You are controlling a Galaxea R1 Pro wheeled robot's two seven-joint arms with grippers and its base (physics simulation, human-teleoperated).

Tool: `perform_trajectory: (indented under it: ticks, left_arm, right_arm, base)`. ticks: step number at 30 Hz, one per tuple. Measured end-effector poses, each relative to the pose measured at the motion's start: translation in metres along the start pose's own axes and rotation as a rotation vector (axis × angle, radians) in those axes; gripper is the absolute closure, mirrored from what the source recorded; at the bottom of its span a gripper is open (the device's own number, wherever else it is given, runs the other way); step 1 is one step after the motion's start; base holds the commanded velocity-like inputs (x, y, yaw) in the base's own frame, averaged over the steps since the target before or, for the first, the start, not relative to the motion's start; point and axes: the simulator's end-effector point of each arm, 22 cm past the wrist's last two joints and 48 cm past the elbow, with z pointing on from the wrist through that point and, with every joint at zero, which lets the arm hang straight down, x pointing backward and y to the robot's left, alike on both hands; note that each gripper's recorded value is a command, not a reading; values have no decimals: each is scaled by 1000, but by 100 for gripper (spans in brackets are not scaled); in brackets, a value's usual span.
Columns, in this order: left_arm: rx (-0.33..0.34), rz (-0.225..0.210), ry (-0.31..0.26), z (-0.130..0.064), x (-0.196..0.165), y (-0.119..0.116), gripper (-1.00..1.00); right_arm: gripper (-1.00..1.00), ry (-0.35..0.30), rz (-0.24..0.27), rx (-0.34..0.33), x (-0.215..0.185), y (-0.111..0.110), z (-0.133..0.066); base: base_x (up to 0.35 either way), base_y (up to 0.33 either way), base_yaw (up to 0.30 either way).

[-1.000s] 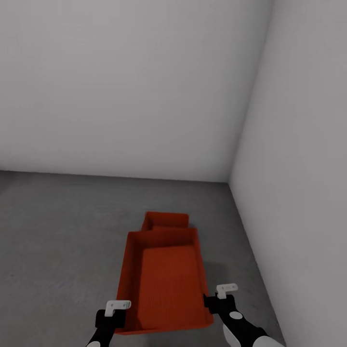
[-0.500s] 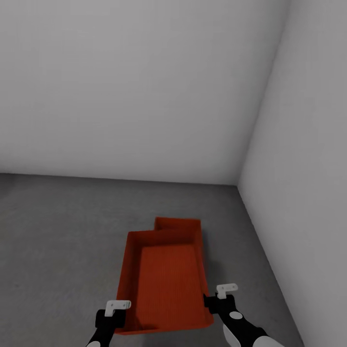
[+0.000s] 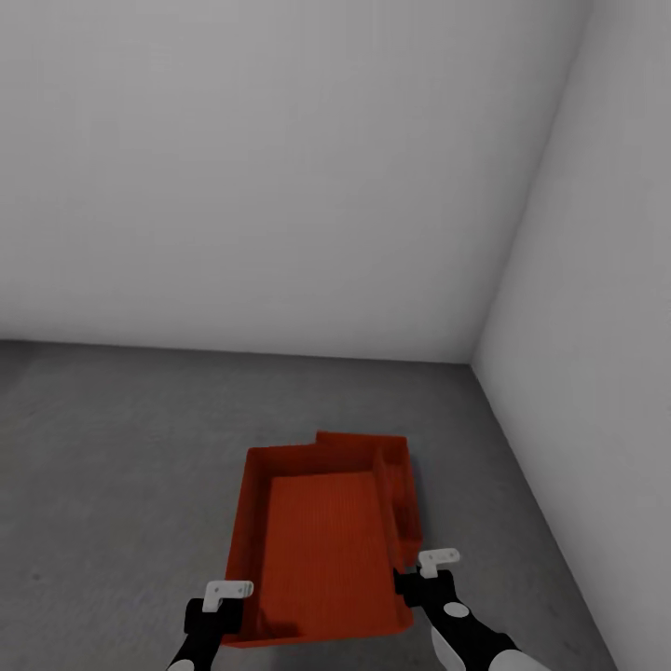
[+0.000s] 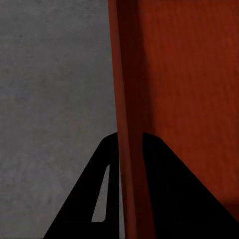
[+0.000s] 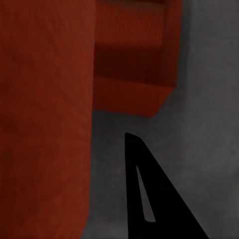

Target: Move the two storage containers from the living room to the garage. In the garage, place one container on the floor and stack the other container on top of it (either order is fine).

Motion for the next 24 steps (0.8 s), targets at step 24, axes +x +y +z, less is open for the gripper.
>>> perform_trajectory:
  ticks: [24]
  left_arm:
    - [-1,-3,-9,-1,-4,0,100]
  right_arm:
    - [100,-10,-1,1,-5,-1,-1]
  base:
    - [9,7,-234]
